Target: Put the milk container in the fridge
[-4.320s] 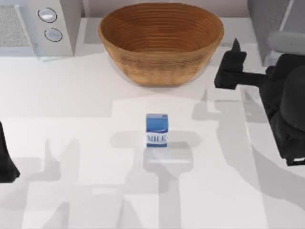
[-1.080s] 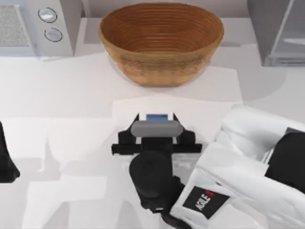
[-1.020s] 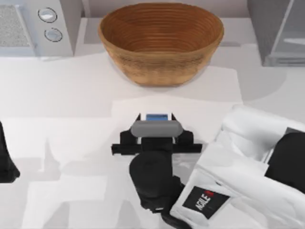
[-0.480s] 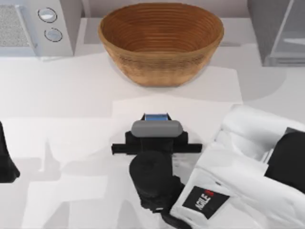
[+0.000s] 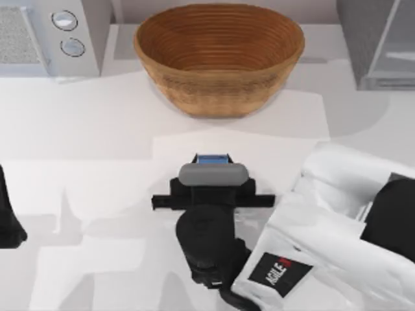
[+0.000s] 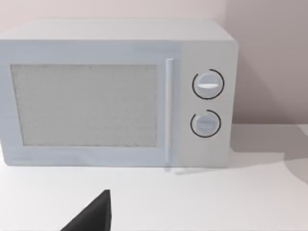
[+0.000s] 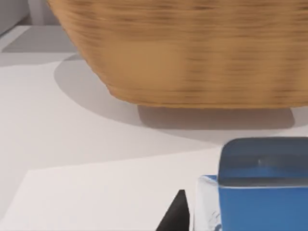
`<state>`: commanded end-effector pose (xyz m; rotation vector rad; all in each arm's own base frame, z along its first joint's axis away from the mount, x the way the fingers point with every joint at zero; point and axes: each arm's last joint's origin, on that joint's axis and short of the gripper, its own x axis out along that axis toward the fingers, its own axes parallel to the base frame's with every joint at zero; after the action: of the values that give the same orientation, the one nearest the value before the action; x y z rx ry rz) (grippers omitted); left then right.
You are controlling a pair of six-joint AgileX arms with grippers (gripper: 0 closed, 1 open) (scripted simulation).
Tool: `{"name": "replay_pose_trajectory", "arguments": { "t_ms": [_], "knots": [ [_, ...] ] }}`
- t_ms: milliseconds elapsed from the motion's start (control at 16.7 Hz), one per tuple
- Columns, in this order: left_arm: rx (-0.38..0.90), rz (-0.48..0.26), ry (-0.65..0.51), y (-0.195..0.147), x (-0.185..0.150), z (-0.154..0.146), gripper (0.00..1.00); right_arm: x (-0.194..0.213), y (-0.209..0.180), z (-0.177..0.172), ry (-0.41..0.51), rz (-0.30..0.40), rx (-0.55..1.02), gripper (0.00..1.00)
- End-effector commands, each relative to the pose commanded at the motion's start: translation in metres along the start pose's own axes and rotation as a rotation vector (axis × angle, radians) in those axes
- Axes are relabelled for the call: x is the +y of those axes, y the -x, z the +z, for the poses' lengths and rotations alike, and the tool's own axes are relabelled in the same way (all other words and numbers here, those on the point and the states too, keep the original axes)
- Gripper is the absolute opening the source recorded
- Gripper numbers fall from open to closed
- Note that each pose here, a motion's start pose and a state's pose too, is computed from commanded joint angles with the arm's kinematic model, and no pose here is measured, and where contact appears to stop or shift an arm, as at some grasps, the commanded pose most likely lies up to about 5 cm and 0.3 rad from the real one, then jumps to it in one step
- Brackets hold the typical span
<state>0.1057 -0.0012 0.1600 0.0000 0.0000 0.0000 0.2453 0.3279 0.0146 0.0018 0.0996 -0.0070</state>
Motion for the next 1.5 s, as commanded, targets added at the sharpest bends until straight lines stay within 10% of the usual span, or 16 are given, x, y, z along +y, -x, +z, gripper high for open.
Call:
{"name": "replay_pose_trajectory", "arguments": {
  "t_ms": [660,1140,1500],
  "knots": [
    [0.0,0.0,0.0,0.0,0.0,0.0,1.0,0.002,0.013,0.14,0.001,0.0,0.001,0.0],
    [0.0,0.0,0.0,0.0,0.0,0.0,1.0,-0.005,0.013,0.147,0.01,-0.005,0.009,0.0],
    [0.0,0.0,0.0,0.0,0.0,0.0,1.0,-0.113,-0.007,0.156,0.16,-0.065,0.2,0.0]
  ]
}}
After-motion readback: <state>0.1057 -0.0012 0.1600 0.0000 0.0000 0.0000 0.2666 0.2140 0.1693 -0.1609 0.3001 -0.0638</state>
